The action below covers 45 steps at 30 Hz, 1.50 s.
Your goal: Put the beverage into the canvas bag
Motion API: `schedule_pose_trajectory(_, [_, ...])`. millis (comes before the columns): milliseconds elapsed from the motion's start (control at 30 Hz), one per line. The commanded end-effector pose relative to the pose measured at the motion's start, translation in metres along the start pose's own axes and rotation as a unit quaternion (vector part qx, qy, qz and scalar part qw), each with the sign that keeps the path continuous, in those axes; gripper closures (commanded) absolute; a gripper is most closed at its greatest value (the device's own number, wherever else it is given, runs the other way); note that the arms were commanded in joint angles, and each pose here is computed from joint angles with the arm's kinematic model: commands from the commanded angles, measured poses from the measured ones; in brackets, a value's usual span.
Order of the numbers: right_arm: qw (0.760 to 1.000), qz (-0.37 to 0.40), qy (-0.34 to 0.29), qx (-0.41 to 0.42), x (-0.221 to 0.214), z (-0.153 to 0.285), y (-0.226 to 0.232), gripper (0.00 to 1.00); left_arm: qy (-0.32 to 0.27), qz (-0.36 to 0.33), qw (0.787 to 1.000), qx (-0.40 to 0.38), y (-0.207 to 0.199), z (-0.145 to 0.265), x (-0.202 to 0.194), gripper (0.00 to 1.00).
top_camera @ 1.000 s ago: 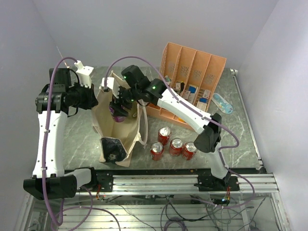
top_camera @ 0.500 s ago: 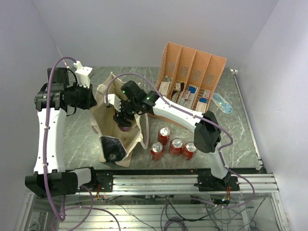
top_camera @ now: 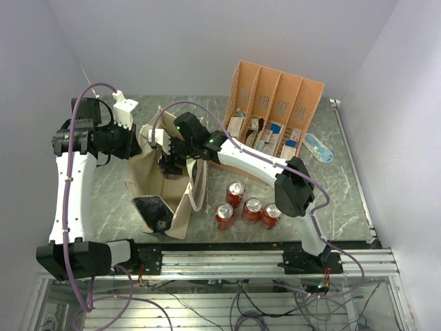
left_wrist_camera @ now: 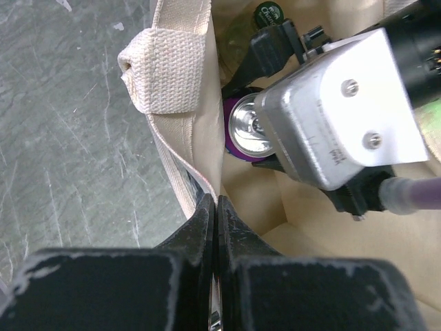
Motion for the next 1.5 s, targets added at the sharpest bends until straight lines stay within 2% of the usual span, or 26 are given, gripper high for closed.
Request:
schedule_pose_trajectory(0, [1.000, 0.012, -0.019, -0.011, -0.016, -0.016, -0.014, 1.00, 0.022, 0.011, 0.999, -0.022, 0.001, -0.007, -0.008, 0.93])
schedule_pose_trajectory(667, [1.000, -0.006, 0.027, 0.014, -0.065, -0.035, 0.003, 1.00, 0.018, 0.019, 1.000, -0.008, 0.003, -0.006, -0.004, 0.93])
schedule_pose_trajectory(1033, [0.999, -0.015, 0.045, 0.024, -0.090, -0.049, 0.011, 0.93, 0.017, 0.015, 1.000, -0.011, 0.002, -0.004, -0.003, 0.93])
schedule_pose_trajectory(1200, [0.998, -0.017, 0.059, 0.031, -0.100, -0.054, 0.014, 0.86, 0.017, 0.015, 1.000, -0.015, 0.000, -0.004, -0.005, 0.93])
schedule_pose_trajectory(1467, [0.998, -0.023, 0.056, 0.029, -0.088, -0.051, 0.011, 0.60, 0.012, 0.014, 1.000, -0.018, -0.002, -0.002, -0.005, 0.93])
Point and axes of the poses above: each gripper's point midway between its finger pads, its own z axis back along the fingers, its own y axis along the line the jaws close on, x = y × z, the point moved 6 cm from there along z, back along the fingers, and after that the axes turned 4 degrees about z, right-handed, at the moved point
